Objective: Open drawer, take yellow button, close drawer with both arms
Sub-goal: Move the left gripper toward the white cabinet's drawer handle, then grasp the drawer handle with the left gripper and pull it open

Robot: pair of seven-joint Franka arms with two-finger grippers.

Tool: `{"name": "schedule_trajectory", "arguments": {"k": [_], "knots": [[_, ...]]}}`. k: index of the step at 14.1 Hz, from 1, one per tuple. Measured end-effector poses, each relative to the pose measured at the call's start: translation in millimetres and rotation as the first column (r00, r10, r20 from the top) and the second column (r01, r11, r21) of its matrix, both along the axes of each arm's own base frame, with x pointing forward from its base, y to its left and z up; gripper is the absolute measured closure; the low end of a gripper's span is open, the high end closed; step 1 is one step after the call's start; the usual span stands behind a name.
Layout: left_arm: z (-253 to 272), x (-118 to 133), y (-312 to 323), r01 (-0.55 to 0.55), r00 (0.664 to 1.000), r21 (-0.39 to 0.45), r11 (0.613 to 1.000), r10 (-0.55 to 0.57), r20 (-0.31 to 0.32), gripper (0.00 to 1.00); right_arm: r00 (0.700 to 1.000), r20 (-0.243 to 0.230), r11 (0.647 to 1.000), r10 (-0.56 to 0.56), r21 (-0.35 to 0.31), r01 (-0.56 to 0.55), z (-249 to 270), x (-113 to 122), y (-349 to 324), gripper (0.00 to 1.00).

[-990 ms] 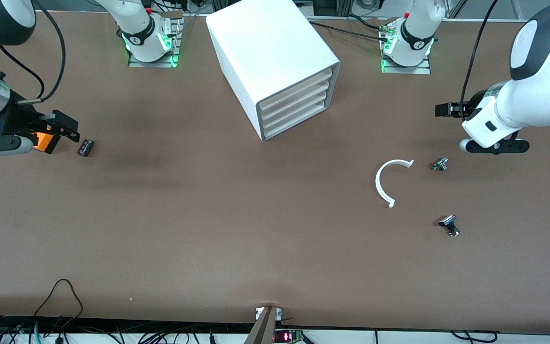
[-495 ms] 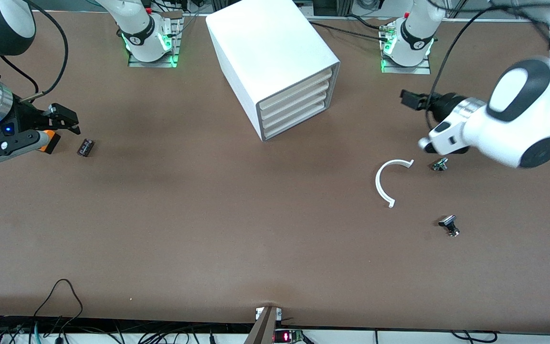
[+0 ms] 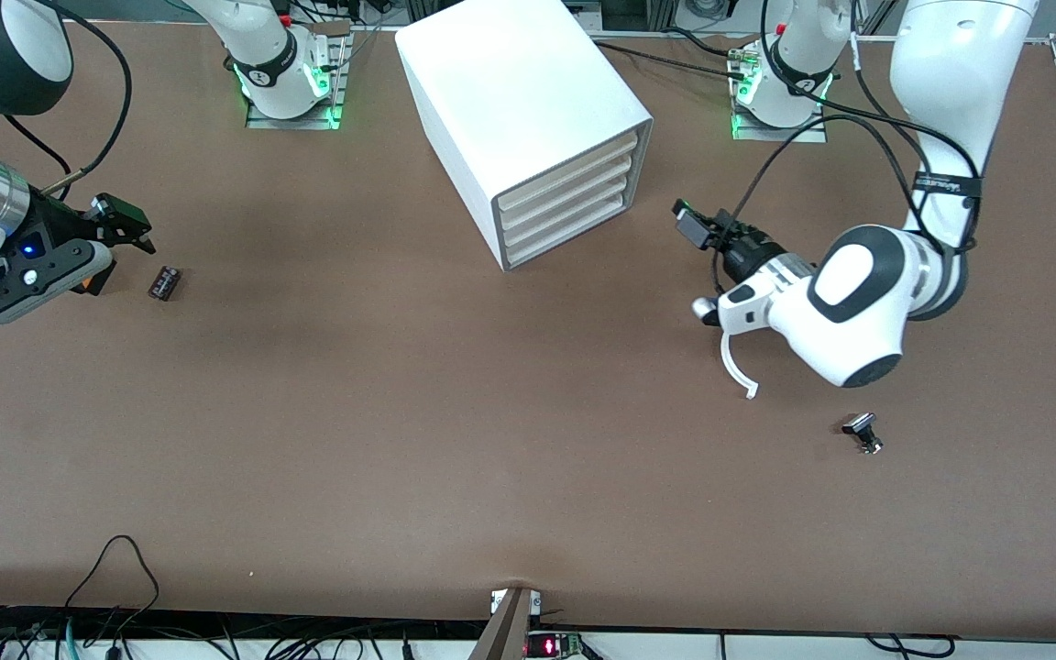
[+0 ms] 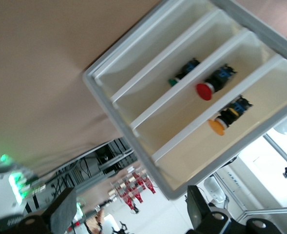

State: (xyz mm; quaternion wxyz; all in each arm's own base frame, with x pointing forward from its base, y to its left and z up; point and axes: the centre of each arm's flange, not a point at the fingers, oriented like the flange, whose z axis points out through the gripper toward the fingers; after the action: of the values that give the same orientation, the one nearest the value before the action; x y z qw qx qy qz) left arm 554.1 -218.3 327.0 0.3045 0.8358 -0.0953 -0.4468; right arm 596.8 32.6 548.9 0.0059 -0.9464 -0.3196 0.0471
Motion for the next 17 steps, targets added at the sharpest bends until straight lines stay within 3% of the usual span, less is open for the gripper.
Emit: {"name": "schedule_trajectory", "arguments": {"k": [5,7,11,15,17], "knots": [[3.2,3.4,-27.7,0.042,0.991,-0.186,0.982,-0.016,0.136,0.00,0.997,-0.003,0.997,0.072,0.007,-0.072,-1.4,0.6,0.0,0.00],[0.8,3.6,-25.1,0.044,0.988,-0.284,0.958,0.000,0.154,0.00,0.996,-0.005,0.996,0.087,0.008,-0.087,-2.3,0.9,0.0,0.00],[-32.9,-9.8,-11.4,-0.022,0.985,-0.519,0.854,0.108,0.136,0.00,0.990,-0.005,0.990,0.141,0.014,-0.141,-3.7,1.7,3.0,0.00],[-61.2,-31.9,-7.4,-0.060,0.983,-0.614,0.787,0.152,0.099,0.00,0.964,0.018,0.964,0.265,0.023,-0.265,-9.2,8.6,4.7,0.00],[-73.3,-42.9,-8.3,-0.097,0.977,-0.670,0.736,0.198,0.076,0.00,0.942,0.026,0.942,0.334,0.026,-0.335,-11.4,11.3,4.0,0.00]]}}
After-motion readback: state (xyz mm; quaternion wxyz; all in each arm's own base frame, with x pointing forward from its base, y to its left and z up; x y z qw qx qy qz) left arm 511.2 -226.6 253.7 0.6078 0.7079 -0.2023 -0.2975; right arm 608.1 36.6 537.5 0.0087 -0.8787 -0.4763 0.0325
